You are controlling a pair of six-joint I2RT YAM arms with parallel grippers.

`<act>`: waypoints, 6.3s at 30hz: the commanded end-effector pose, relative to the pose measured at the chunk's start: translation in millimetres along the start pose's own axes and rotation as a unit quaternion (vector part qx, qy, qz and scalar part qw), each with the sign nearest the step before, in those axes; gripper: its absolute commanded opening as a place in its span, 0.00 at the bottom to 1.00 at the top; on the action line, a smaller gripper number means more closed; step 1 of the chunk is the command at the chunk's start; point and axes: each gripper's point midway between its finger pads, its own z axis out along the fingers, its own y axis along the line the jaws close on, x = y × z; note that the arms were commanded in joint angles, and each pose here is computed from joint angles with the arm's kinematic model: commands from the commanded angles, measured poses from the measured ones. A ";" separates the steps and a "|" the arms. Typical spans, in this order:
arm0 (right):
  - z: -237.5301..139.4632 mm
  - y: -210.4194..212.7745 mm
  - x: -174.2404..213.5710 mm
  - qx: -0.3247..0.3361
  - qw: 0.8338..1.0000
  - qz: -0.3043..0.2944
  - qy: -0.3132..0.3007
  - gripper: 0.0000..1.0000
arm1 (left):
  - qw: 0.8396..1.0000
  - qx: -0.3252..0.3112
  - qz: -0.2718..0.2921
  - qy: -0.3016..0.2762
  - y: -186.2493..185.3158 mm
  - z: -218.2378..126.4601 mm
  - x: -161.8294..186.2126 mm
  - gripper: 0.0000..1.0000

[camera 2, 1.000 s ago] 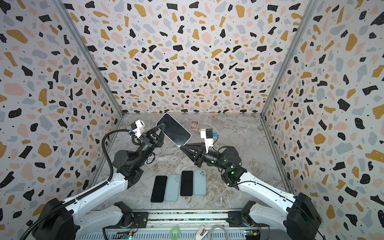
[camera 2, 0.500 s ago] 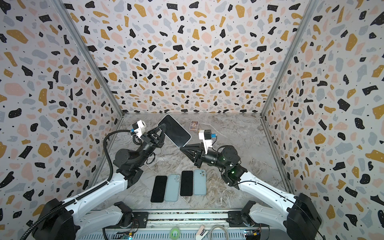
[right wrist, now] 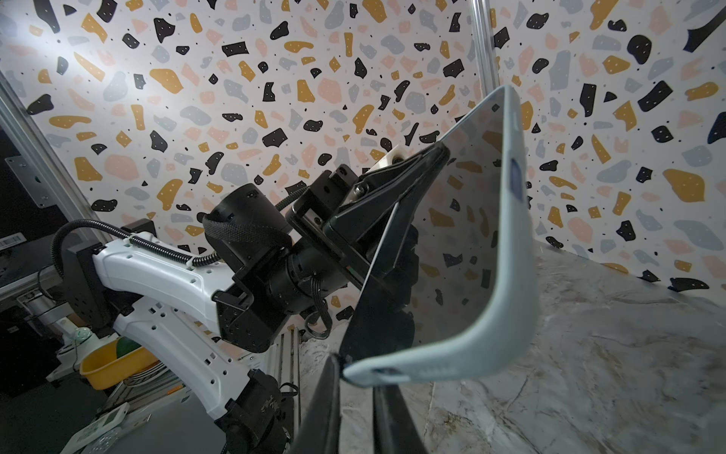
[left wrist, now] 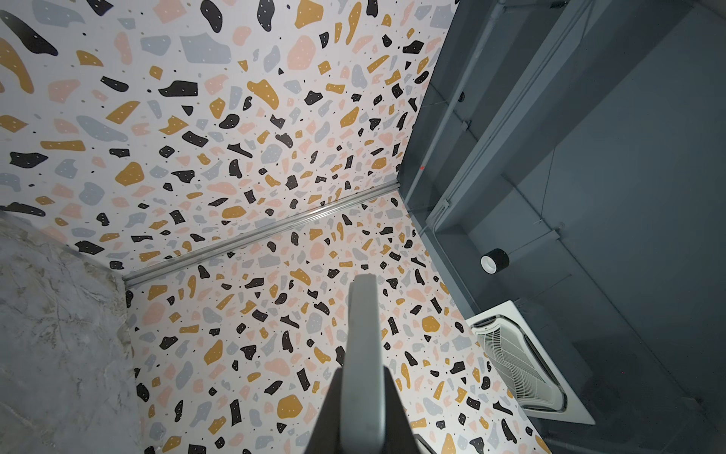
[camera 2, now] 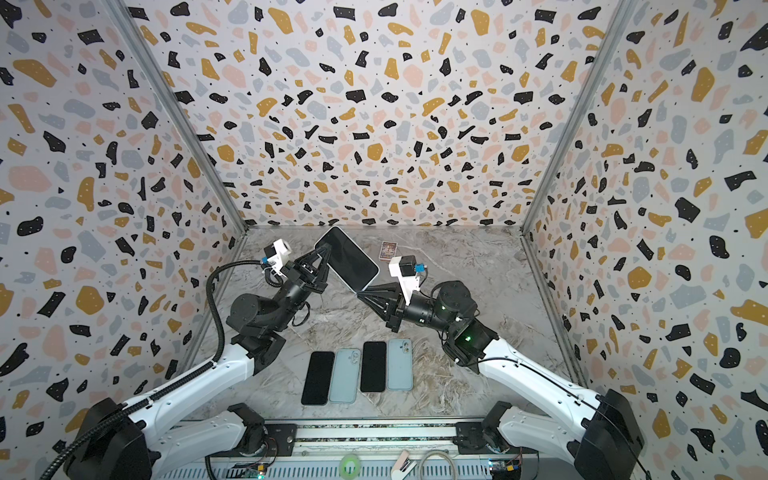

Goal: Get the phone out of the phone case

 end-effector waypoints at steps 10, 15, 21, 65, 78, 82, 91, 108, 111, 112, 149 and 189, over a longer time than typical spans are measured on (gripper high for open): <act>6.5 -32.1 11.4 0.074 0.995 -0.054 0.042 0.00 | 0.999 0.034 0.005 0.039 -31.6 6.6 14.5 0.00; 7.9 -31.5 6.9 0.073 0.995 -0.056 0.036 0.00 | 0.998 0.035 0.004 0.045 -28.8 7.3 17.2 0.00; -4.1 -34.0 13.6 0.077 0.996 -0.019 0.043 0.29 | 0.997 0.022 0.042 0.063 -22.8 8.5 22.3 0.00; -74.5 -23.5 -2.5 -0.030 0.984 0.168 -0.042 0.41 | 0.978 0.077 0.077 0.176 -2.8 22.8 47.0 0.00; -75.1 -21.1 -2.6 -0.038 0.984 0.167 -0.050 0.15 | 0.979 0.077 0.078 0.173 -2.7 22.6 46.8 0.00; -76.9 -19.6 0.7 -0.044 0.983 0.170 -0.052 0.10 | 0.979 0.081 0.076 0.171 -6.0 23.7 46.0 0.00; -79.5 -12.9 -1.9 -0.060 0.982 0.172 -0.058 0.24 | 0.979 0.071 0.089 0.171 -2.5 26.1 45.5 0.00; -79.4 -11.6 1.9 -0.070 0.979 0.184 -0.059 0.27 | 0.978 0.073 0.093 0.169 -4.2 25.2 45.8 0.00; -78.5 -13.4 2.3 -0.068 0.978 0.186 -0.059 0.28 | 0.978 0.075 0.094 0.170 -5.8 24.7 46.5 0.00; -78.1 -13.8 2.5 -0.068 0.978 0.186 -0.059 0.28 | 0.978 0.075 0.094 0.170 -6.0 24.8 46.5 0.00; -80.7 -14.7 11.2 -0.085 0.980 0.172 -0.061 0.07 | 0.980 0.077 0.065 0.170 -5.4 27.3 46.9 0.00; -63.3 -6.2 17.9 -0.159 0.987 0.032 0.019 0.12 | 0.973 0.091 -0.004 0.213 -41.1 50.0 70.1 0.00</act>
